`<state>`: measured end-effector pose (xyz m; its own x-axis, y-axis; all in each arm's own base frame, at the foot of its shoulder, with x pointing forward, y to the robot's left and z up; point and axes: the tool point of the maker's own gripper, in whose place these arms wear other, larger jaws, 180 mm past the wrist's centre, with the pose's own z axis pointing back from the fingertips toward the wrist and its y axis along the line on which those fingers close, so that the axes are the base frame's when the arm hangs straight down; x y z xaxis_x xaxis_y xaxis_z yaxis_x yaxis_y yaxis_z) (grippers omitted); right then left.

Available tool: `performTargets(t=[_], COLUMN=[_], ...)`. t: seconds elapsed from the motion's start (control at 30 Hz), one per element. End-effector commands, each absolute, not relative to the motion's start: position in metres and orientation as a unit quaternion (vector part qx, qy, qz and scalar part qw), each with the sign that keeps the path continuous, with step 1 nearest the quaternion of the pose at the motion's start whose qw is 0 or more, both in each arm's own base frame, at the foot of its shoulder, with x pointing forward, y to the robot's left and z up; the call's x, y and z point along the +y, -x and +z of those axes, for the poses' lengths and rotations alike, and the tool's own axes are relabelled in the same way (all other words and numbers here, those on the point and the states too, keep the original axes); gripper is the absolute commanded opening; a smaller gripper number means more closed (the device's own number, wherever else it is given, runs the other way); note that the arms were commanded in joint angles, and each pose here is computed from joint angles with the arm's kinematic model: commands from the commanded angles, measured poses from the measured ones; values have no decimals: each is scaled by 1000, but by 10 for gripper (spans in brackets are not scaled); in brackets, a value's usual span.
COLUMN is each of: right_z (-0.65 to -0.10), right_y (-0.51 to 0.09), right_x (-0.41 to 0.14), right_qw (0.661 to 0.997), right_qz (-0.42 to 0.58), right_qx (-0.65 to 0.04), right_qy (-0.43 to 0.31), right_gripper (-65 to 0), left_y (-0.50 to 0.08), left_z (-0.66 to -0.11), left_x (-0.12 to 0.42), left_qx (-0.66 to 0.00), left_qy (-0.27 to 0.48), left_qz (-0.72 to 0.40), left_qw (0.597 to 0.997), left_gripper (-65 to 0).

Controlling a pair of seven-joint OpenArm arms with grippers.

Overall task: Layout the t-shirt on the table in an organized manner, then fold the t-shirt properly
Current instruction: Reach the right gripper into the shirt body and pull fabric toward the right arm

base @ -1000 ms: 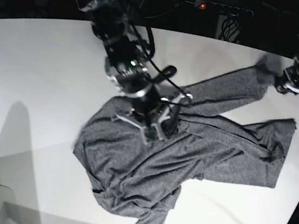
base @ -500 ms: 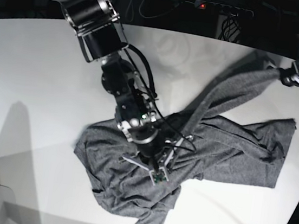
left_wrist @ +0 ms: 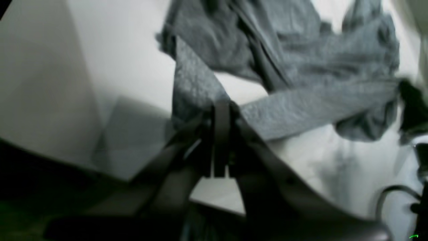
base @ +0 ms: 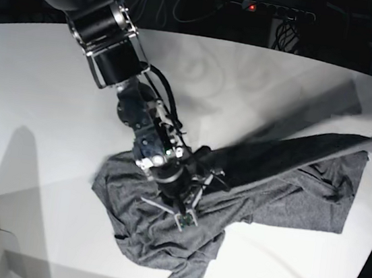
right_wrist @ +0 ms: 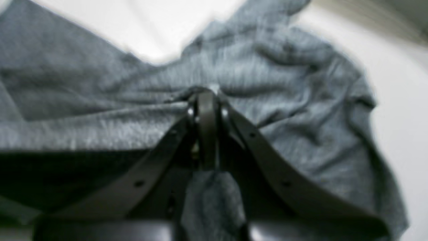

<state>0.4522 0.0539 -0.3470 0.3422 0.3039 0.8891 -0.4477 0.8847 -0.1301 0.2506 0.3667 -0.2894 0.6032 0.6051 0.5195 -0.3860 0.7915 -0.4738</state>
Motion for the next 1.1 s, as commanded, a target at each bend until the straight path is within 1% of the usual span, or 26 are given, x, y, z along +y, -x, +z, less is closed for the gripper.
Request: performTargets(t=[0.0, 0.13, 0.17, 0.3, 0.43, 0.53, 0.6, 0.67, 0.8, 0.87, 1.07], right_z=[-322, -327, -325, -314, -318, -313, -317, -327, -345, -355, -393], right_y=[-467, -473, -475, -476, -463, -452, -445, -439, -432, -429, -399], right_x=[59, 46, 45, 45, 30, 24, 14, -2, -30, -55, -69], right_qw=[795, 792, 791, 784, 791, 789, 794, 803, 821, 828, 852], right_qz=[228, 228, 229, 227, 204, 185, 166, 142, 103, 95, 100], right_qx=[-558, -563, -565, -575, -573, -582, -581, -574, -559, -551, -513], right_qy=[-72, -60, -58, -59, -61, -69, -70, -66, -53, -34, -23], right_gripper=[-650, -650, -639, -535, -427, -330, -285, -268, -267, -267, -266], left_y=[-260, -269, -273, -283, -285, -288, -289, -289, -290, -290, -290], left_z=[-273, -274, -272, -266, -260, -258, -257, -257, -256, -257, -255], left_x=[373, 378, 379, 382, 389, 392, 392, 392, 392, 392, 393], left_qx=[-368, -371, -375, -386, -390, -393, -394, -394, -396, -396, -398], left_qy=[159, 171, 174, 184, 178, 178, 180, 180, 180, 181, 180], left_qz=[277, 291, 292, 298, 298, 300, 300, 300, 300, 300, 301], left_qw=[874, 865, 862, 854, 853, 851, 850, 850, 849, 849, 848], left_gripper=[-649, -649, -649, -649, -649, -649, -649, -649, -649, -649, -649])
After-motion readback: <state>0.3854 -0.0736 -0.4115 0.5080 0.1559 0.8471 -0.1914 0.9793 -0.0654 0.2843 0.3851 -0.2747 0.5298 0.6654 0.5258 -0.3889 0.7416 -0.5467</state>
